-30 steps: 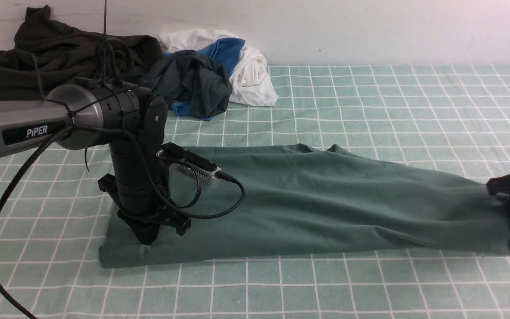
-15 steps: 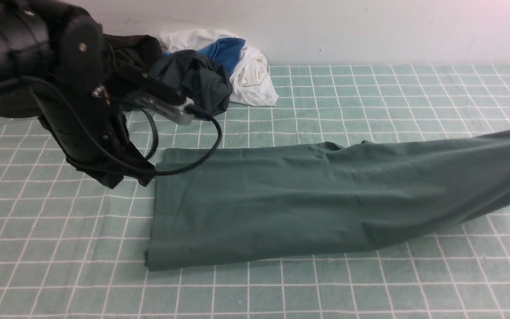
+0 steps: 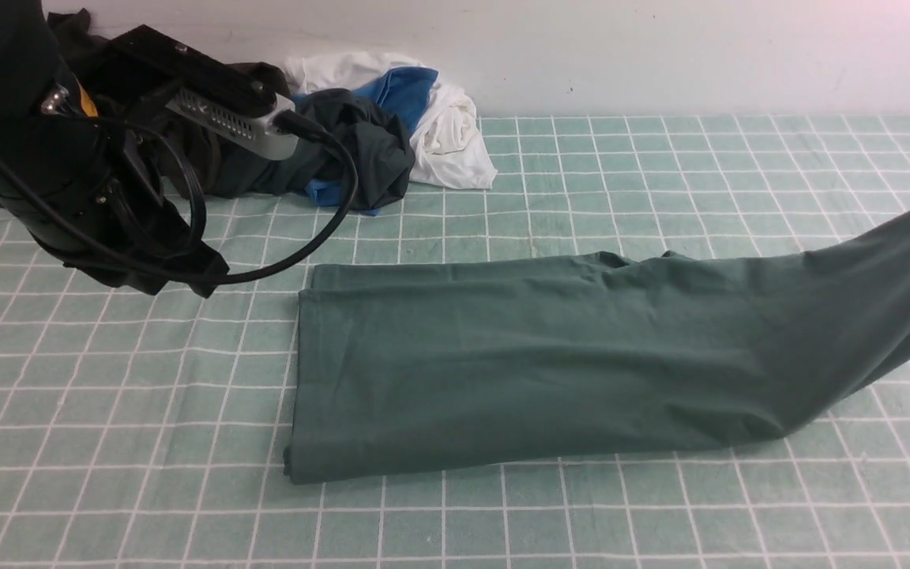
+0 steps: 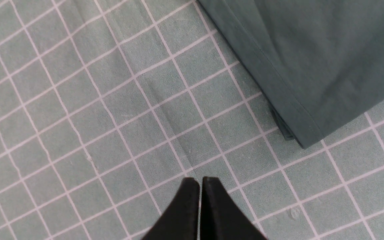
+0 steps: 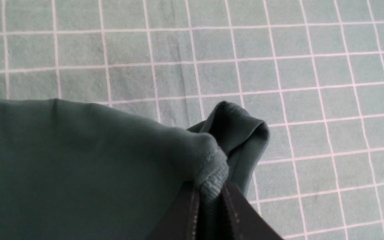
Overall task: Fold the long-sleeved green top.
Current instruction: Use the right arm to drag the right edge of the fabric to the left and folds it over the left edge
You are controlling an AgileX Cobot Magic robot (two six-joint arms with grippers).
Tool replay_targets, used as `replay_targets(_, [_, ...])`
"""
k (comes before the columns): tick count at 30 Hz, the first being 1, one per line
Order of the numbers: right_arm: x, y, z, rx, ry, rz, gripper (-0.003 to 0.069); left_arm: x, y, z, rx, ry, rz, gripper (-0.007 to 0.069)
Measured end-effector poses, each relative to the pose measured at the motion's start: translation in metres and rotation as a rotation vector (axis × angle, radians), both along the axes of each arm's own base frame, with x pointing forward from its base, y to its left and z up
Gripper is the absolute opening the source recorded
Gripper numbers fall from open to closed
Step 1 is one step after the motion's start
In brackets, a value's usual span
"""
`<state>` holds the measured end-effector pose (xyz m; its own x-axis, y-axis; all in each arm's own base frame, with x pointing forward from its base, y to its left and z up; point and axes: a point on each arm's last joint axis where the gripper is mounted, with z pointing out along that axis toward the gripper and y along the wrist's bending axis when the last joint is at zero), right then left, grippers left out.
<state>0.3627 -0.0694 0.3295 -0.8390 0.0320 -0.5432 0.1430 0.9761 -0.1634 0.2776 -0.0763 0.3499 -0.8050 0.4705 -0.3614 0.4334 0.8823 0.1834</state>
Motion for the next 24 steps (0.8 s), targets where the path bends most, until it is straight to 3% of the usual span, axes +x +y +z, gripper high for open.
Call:
replay_targets(6, [0.006, 0.05, 0.022, 0.013, -0.028, 0.151, 0.0043, 0.0, 0.0, 0.0, 0.0, -0.001, 0.0, -0.0003])
replay_targets(8, [0.007, 0.08, 0.032, 0.027, -0.048, 0.234, 0.0043, -0.001, 0.001, 0.001, 0.001, 0.0, 0.001, -0.0003])
replay_targets(9, [0.005, 0.119, 0.044, 0.049, -0.083, 0.34, 0.0043, -0.004, 0.002, 0.003, 0.002, 0.005, 0.002, -0.0003])
replay_targets(11, [0.002, 0.148, 0.049, 0.066, -0.103, 0.415, 0.0043, -0.007, 0.003, 0.006, 0.002, 0.001, 0.003, -0.0003])
replay_targets(12, [-0.001, 0.186, 0.053, 0.09, -0.134, 0.513, 0.0043, -0.012, 0.004, 0.012, -0.004, -0.019, 0.005, -0.0003])
replay_targets(13, [-0.002, 0.19, 0.054, 0.093, -0.138, 0.525, 0.0043, -0.014, 0.005, 0.013, -0.003, -0.021, 0.005, -0.0003])
replay_targets(14, [-0.005, 0.23, 0.051, 0.121, -0.16, 0.623, 0.0043, -0.021, 0.007, 0.022, -0.015, -0.048, 0.014, -0.0003])
replay_targets(16, [-0.007, 0.273, 0.038, 0.156, -0.162, 0.717, 0.0043, -0.034, 0.011, 0.033, -0.027, -0.076, 0.027, -0.0003])
replay_targets(17, [-0.005, 0.274, 0.035, 0.156, -0.161, 0.717, 0.0043, -0.035, 0.012, 0.034, -0.03, -0.083, 0.03, -0.0003])
replay_targets(20, [-0.006, 0.341, -0.005, 0.224, -0.156, 0.832, 0.0043, -0.059, 0.02, 0.056, -0.06, -0.163, 0.036, -0.0003])
replay_targets(24, [-0.001, 0.394, -0.058, 0.286, -0.137, 0.885, 0.0052, -0.088, 0.028, 0.075, -0.089, -0.24, 0.038, -0.0003])
